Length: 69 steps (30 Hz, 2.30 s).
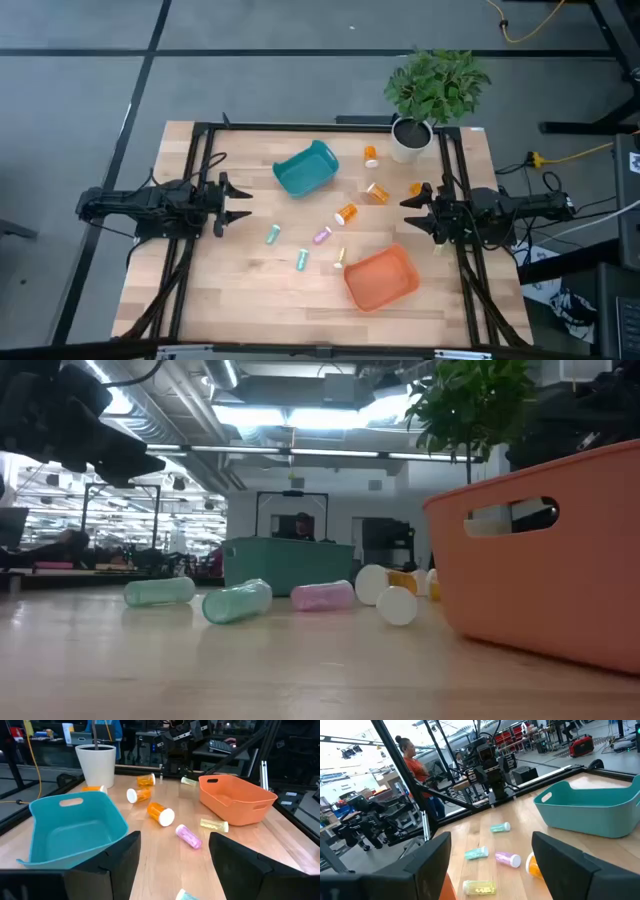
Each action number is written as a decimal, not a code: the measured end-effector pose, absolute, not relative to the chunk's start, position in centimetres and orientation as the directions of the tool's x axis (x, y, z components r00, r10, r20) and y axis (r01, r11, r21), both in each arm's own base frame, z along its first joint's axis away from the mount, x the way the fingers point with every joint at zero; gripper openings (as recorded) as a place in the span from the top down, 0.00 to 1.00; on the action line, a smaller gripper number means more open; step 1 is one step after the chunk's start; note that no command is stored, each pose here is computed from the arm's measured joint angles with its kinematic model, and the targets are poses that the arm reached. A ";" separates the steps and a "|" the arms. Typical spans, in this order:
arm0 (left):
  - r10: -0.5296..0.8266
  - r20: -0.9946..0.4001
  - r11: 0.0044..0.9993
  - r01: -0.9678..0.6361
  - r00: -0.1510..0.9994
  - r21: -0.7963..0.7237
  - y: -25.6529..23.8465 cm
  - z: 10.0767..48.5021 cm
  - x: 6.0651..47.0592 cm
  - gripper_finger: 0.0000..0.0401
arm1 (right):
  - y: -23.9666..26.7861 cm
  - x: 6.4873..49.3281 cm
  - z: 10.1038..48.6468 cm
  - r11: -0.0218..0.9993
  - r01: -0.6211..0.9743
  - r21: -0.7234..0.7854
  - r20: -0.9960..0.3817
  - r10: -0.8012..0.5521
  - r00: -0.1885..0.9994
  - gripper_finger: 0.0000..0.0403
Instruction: Pick and place medicine bottles into bin by pill shape (circle, oval)
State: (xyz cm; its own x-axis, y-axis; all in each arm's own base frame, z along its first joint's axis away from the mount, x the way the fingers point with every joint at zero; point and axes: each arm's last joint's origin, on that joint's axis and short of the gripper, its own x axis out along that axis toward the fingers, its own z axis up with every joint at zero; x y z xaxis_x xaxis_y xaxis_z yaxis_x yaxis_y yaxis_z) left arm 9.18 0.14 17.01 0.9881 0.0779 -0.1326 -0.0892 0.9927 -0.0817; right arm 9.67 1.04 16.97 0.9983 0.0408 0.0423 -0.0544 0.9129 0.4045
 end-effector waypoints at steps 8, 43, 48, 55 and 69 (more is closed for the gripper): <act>0.078 -0.132 0.993 -0.089 0.988 -0.081 0.1 17.0 9.2 0.43 | 1.0 9.7 17.0 0.913 -0.055 0.404 0.043 0.041 0.998 0.31; 0.078 -0.133 0.993 -0.090 0.988 -0.082 0.1 17.0 9.2 0.43 | 1.0 9.7 17.0 0.913 -0.055 0.405 0.042 0.041 0.998 0.31; 0.078 -0.133 0.993 -0.090 0.988 -0.081 0.1 17.0 9.2 0.43 | 1.0 9.7 17.0 0.913 -0.055 0.405 0.043 0.041 0.998 0.31; 0.079 -0.133 0.993 -0.090 0.988 -0.082 0.1 17.0 9.2 0.43 | 0.9 9.7 17.1 0.922 -0.023 0.387 0.057 0.001 0.998 0.31; 0.078 -0.133 0.993 -0.090 0.988 -0.081 0.1 17.0 9.2 0.43 | 0.6 9.6 17.9 0.917 0.033 0.397 0.135 -0.094 0.986 0.31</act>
